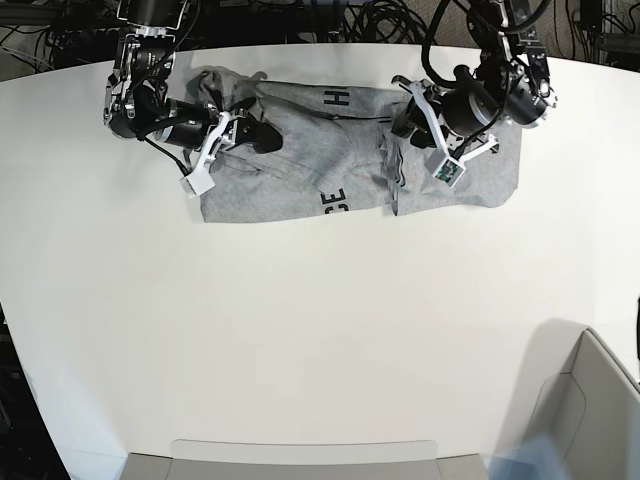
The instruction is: Fold the T-shirt properly
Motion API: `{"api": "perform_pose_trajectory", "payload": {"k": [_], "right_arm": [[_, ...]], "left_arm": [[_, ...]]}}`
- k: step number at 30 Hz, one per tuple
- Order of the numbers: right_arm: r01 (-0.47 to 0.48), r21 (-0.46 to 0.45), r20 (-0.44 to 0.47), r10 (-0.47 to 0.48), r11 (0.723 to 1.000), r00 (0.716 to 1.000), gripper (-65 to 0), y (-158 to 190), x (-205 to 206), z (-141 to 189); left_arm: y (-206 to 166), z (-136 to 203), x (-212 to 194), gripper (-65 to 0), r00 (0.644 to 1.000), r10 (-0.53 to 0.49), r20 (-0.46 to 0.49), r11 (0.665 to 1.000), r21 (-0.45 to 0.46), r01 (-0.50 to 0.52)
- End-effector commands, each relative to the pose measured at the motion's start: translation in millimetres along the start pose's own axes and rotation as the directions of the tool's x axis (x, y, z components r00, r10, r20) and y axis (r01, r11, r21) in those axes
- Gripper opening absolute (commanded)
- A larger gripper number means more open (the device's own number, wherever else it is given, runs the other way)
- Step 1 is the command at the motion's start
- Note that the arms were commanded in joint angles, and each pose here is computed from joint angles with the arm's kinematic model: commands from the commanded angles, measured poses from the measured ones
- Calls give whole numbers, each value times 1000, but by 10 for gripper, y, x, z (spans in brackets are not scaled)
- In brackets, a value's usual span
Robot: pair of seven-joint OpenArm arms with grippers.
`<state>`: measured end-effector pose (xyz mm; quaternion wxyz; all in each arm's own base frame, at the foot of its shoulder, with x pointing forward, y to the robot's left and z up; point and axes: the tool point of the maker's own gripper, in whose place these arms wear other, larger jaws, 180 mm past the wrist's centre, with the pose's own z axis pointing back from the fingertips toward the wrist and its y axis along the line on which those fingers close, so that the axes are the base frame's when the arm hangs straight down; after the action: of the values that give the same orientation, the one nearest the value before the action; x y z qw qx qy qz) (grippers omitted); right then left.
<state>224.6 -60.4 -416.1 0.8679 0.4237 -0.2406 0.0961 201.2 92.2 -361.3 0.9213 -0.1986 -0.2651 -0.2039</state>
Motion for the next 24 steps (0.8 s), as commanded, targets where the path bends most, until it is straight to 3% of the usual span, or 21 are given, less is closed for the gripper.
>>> {"api": "perform_pose_trajectory", "payload": {"k": [1, 6, 9, 13, 16, 18, 24], "right_arm": [[-38, -17, -21, 37, 999, 999, -451, -22, 17, 55], [-121, -68, 64, 125, 990, 990, -650, 10, 302, 252], [-140, -118, 89, 151, 983, 985, -650, -79, 434, 416], [9, -241, 125, 22, 970, 992, -650, -412, 613, 743], [140, -325, 162, -90, 935, 983, -650, -623, 691, 989], [169, -365, 191, -105, 915, 976, -650, -633, 809, 1106], [48, -535, 127, 24, 843, 992, -650, -243, 1025, 1013]], "left_arm": [[-13, 30, 84, -462, 999, -11, 33, 1000, -4, 11], [-9, 32, 83, -462, 999, -10, 33, 1000, -3, 10], [-5, 36, 86, -462, 999, -10, 34, 1000, -1, 10], [1, 38, 91, -462, 999, -10, 35, 1000, 0, 10], [1, 38, 91, -462, 999, -10, 35, 1000, 0, 10], [4, 40, 90, -462, 999, -11, 35, 1000, 1, 11], [182, 139, -58, -462, 1000, -25, -13, 999, 47, 26]]}}
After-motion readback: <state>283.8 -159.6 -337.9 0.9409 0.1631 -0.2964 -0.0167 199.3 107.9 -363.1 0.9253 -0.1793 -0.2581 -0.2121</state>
